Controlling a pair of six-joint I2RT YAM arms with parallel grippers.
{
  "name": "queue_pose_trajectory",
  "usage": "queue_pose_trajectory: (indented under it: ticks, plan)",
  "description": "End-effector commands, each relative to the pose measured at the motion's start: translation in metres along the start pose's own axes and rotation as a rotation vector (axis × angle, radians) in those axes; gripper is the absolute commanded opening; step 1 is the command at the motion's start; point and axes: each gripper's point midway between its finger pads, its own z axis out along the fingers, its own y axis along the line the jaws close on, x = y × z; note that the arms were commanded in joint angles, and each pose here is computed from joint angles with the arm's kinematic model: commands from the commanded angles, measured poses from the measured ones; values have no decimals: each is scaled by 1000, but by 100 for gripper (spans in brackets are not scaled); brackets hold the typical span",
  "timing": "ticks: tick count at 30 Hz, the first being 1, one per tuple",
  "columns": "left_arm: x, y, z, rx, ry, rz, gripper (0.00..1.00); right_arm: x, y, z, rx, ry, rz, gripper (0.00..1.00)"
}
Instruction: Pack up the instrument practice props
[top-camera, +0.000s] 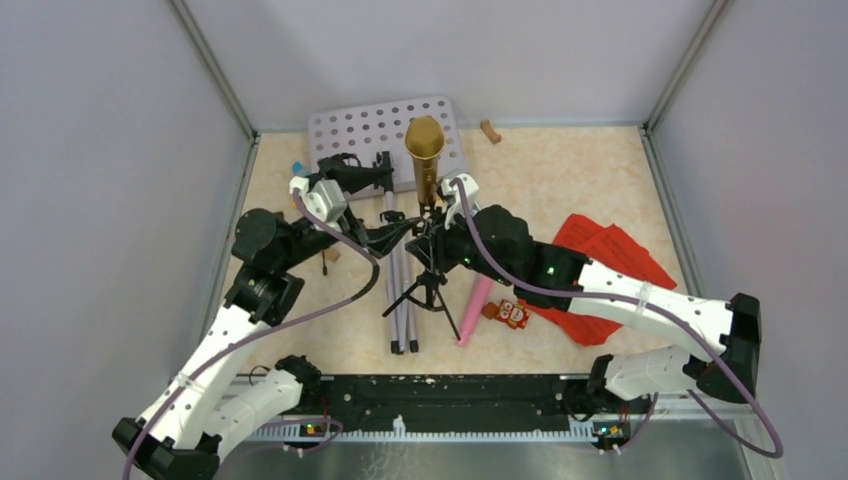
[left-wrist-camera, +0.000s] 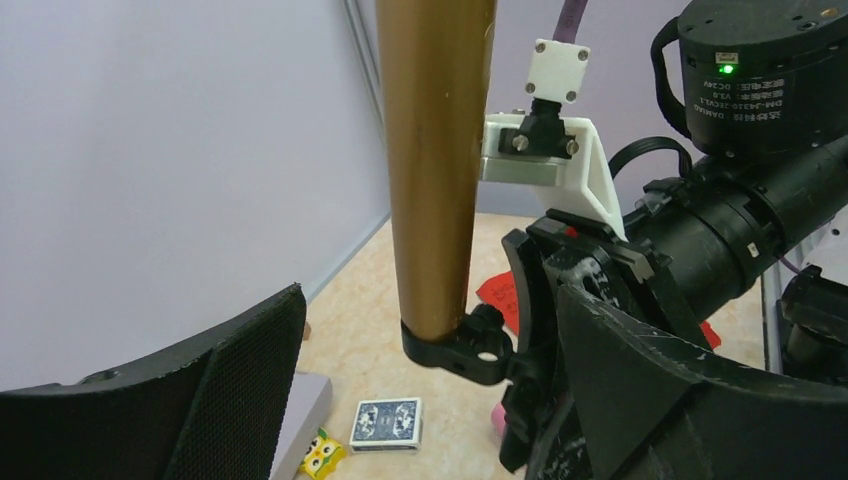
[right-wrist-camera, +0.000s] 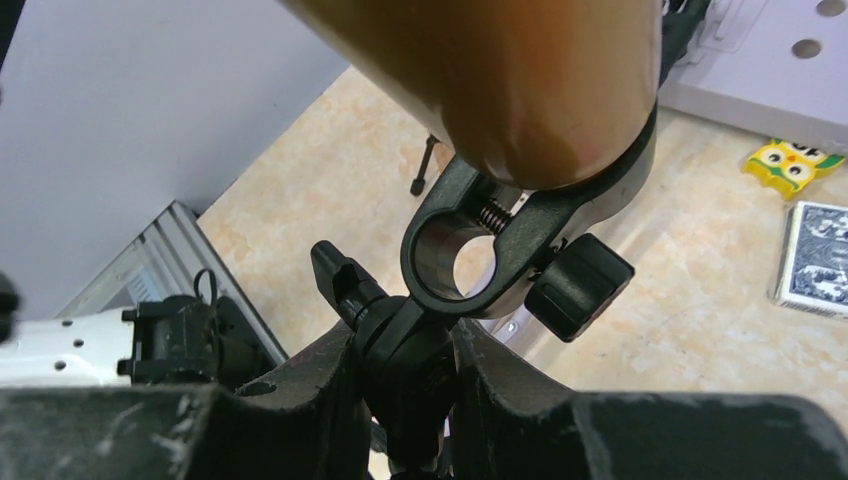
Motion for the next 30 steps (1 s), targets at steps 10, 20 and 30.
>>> queue_pose_trajectory:
  ticks: [10, 20, 30]
  plan:
    - [1, 7, 33, 10, -24, 99, 97, -23, 52, -10, -170, -32, -54, 0]
    - [5, -1, 40, 47, -26, 70, 30, -11, 37, -5, -96, -31, -29, 0]
    - [-20, -17, 37, 119, -68, 41, 0, -10, 1, 2, -117, -24, 208, 0]
